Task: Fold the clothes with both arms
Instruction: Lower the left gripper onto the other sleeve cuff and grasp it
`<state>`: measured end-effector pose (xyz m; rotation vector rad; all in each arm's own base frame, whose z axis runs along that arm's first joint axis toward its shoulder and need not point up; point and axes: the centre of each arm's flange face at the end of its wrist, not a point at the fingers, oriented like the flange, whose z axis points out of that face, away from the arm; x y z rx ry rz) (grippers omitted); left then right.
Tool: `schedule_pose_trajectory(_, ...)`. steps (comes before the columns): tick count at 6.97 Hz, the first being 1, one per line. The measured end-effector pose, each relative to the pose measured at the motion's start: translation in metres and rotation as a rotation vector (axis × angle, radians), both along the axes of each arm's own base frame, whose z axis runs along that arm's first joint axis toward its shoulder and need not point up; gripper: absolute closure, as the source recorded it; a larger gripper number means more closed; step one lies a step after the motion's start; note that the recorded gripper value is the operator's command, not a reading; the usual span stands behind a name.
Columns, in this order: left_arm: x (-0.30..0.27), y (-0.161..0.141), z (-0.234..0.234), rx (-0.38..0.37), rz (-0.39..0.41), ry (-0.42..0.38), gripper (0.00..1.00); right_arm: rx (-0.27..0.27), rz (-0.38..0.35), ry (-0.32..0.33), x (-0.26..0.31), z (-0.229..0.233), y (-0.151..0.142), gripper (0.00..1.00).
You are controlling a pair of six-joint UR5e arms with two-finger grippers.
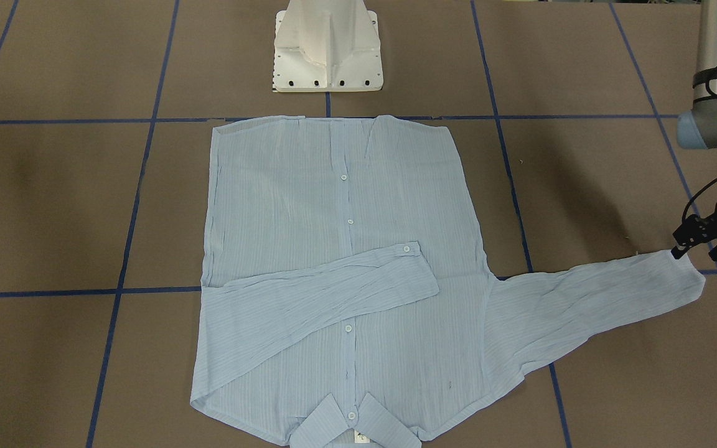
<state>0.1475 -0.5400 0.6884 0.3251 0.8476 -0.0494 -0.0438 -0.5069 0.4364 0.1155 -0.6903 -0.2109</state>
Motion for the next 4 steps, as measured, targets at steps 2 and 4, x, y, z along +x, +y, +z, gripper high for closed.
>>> schedule_pose_trajectory(2,0.0085,0.0045,0.0031,-0.002,0.015,-0.005,0.3,0.0,0.0,-0.002,0.0,-0.0007,0.0003,0.0)
schedule_pose_trajectory(4,0.0091,0.0061,0.0057,-0.004,0.015,-0.01,0.31,0.001,-0.002,-0.015,-0.0009,-0.0036,0.0002,0.0)
